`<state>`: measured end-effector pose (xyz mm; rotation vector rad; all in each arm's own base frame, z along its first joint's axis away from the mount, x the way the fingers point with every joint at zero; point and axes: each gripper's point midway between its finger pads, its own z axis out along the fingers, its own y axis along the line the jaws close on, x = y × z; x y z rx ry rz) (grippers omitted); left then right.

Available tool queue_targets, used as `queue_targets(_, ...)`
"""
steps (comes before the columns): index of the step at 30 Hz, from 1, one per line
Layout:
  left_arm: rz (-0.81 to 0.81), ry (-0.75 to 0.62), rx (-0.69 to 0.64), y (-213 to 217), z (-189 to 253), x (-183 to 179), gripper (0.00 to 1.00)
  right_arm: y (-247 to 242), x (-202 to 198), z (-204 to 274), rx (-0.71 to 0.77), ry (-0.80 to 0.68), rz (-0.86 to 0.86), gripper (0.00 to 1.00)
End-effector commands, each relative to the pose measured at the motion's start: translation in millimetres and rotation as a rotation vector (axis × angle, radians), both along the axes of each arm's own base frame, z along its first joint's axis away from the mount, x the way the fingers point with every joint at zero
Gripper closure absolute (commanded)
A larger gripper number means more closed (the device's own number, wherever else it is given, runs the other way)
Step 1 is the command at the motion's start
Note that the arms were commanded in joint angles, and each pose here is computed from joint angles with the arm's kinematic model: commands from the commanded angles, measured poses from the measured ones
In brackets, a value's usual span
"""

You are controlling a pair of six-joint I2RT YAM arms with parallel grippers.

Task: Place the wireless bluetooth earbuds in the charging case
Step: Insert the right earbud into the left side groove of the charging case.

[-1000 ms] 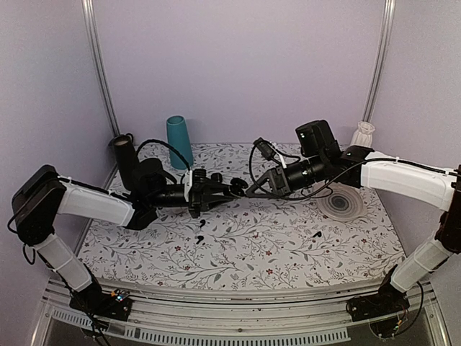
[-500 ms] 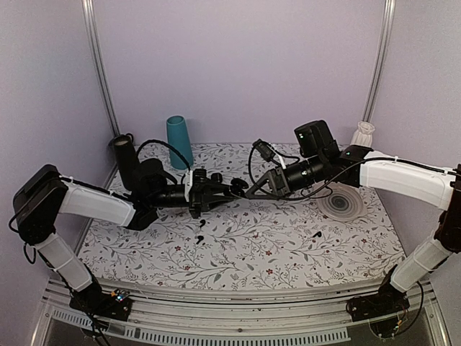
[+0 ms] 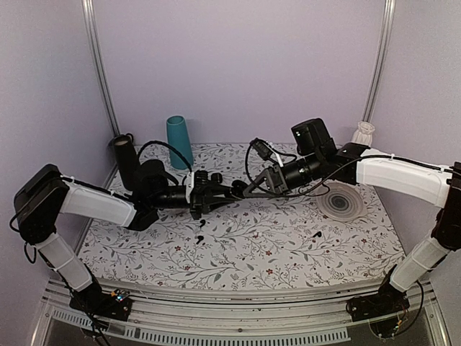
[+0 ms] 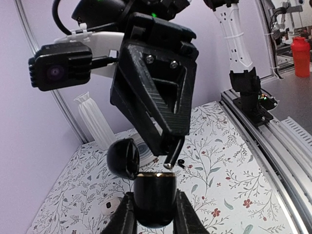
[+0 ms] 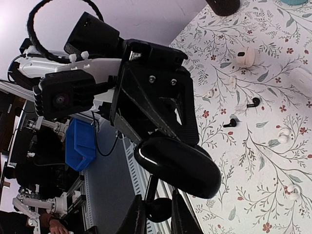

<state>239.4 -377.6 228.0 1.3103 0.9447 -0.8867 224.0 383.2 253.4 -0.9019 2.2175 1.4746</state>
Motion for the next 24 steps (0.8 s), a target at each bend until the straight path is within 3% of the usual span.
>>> queue_targets(1, -0.025, -0.017, 0.026, -9.7, -6.7, -6.0, 1.00, 4.8, 2.5, 7.0, 0.017, 0.016, 0.007, 0.95)
queue_targets(24, -0.004, -0.041, 0.066, -21.1, -23.2, -9.9, 1.00, 10.2, 4.2, -29.3, -0.057, 0.220, -0.033, 0.96)
